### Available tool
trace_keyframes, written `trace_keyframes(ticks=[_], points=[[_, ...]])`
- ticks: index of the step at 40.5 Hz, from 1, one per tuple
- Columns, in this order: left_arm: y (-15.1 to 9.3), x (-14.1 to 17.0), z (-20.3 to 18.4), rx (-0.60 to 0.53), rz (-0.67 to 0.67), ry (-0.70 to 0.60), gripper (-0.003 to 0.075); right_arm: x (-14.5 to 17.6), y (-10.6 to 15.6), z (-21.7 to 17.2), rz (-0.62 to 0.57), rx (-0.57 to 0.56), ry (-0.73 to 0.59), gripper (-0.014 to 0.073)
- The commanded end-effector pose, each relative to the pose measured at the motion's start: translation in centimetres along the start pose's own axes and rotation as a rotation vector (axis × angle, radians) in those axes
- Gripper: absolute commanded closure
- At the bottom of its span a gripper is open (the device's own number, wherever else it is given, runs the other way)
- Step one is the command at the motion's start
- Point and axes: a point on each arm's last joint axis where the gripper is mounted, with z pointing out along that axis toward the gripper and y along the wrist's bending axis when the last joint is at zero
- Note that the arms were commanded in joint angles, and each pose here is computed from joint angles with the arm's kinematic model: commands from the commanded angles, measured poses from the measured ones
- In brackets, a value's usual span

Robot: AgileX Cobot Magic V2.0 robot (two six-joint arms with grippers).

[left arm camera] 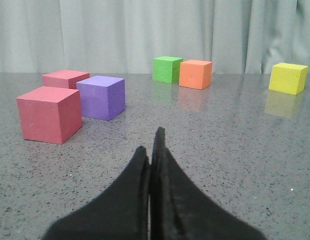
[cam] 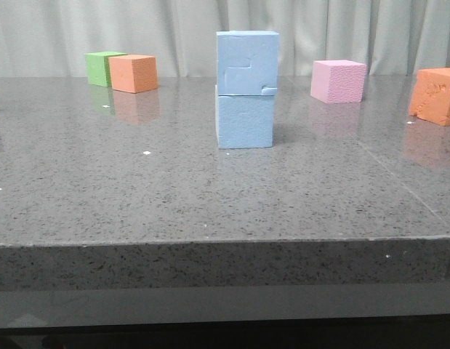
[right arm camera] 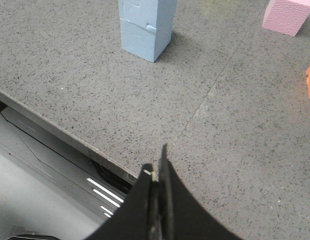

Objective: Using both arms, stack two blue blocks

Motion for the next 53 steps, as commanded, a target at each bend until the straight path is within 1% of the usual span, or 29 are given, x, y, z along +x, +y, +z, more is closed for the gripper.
trace_keyframes(ticks=[1, 26, 30, 33, 36, 42, 45, 53], points=[[0.0, -0.8, -0.2, -0.002, -0.009, -0.104, 0.0741, -1.2, -0.2, -0.4, -0.011, 0.017, -0.088, 0.0663], [0.0, -0.8, -0.2, -0.002, -0.009, -0.104, 0.0741, -1.2, -0.2, -0.4, -0.011, 0.018, -0.092, 0.0663], [0.0, -0.8, -0.2, -0.002, -0.009, -0.102, 0.0741, -0.3, -0.2, -0.5, -0.012, 0.029, -0.096, 0.0663], [0.0, -0.8, -0.2, -0.002, -0.009, -0.102, 0.0741, 0.8, -0.5, -0.2, 0.004, 0.075, -0.102, 0.0663], [0.0, -0.8, -0.2, -0.002, -0.009, -0.102, 0.0741, 2.2, -1.0, 0.3, 0.031, 0.141, -0.154, 0.0663], [0.0, -0.8, -0.2, -0.002, -0.009, -0.102, 0.0741, 4.6, -1.7, 0.9, 0.057, 0.263, -0.324, 0.0663], [0.0, -0.8, -0.2, -0.002, -0.009, -0.102, 0.0741, 6.3, -1.8, 1.2, 0.059, 0.312, -0.409, 0.0663], [0.0, -0.8, -0.2, -0.002, -0.009, -0.102, 0.0741, 10.1, -1.8, 1.8, 0.059, 0.41, -0.553, 0.0663]])
